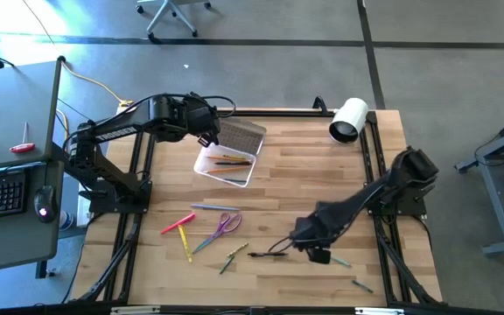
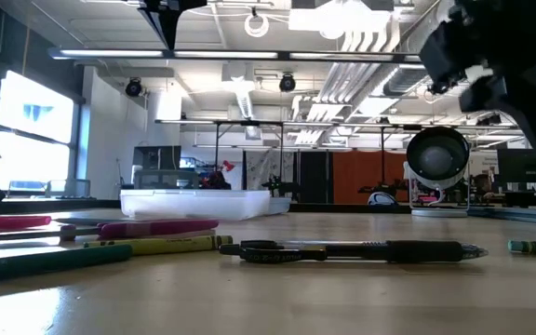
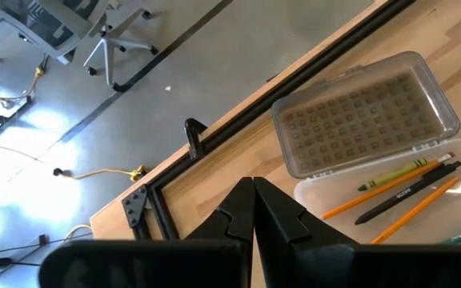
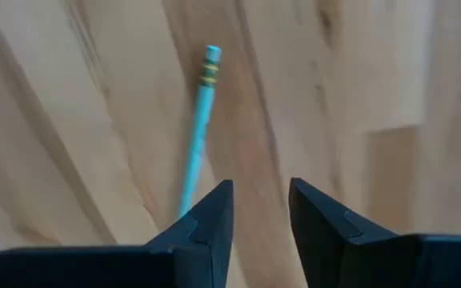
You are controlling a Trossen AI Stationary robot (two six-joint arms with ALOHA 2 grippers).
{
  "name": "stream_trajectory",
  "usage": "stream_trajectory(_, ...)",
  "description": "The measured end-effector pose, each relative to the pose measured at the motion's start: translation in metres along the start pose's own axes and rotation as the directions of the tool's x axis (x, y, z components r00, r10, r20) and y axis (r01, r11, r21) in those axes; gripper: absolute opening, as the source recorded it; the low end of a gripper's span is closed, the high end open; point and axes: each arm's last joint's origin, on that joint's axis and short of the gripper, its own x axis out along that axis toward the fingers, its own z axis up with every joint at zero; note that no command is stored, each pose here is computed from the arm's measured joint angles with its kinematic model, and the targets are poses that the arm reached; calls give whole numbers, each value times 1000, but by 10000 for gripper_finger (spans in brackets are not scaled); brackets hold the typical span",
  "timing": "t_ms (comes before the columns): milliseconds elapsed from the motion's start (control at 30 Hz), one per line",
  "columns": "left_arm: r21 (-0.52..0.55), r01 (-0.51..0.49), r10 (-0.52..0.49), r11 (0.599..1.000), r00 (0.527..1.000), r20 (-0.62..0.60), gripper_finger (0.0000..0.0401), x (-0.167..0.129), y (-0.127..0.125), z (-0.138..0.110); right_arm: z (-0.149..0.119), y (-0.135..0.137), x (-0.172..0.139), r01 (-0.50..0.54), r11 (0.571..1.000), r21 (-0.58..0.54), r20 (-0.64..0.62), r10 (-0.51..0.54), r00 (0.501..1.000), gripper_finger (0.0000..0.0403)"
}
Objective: Pick & place school supplies into a supply box
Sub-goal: Put the blue pencil into the black supply box
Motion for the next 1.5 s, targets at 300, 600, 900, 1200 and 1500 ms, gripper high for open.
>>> stream_trajectory(300, -45, 32, -34, 998, 999, -25, 46, 0, -1, -1, -21, -1, 49, -119, 990, 77, 2, 119, 993, 101)
stream_trajectory(600, -47, 61, -63, 997, 997, -47, 46, 0, -2, -1, -15, 7, 42, -109, 992, 68, 25, 107, 994, 101)
stream_trajectory(900, -46, 64, -66, 997, 997, -49, 46, 0, -2, -1, -10, 12, 53, -120, 988, 99, 28, 117, 993, 101)
stream_trajectory(1200, -46, 67, -70, 997, 996, -52, 46, 0, -2, -2, -6, 10, 70, -8, 1000, -17, 27, 8, 1000, 88)
stream_trajectory(1500, -42, 67, -70, 997, 996, -52, 46, 0, -2, -2, -2, 5, 71, 13, 996, -87, 34, -10, 999, 16)
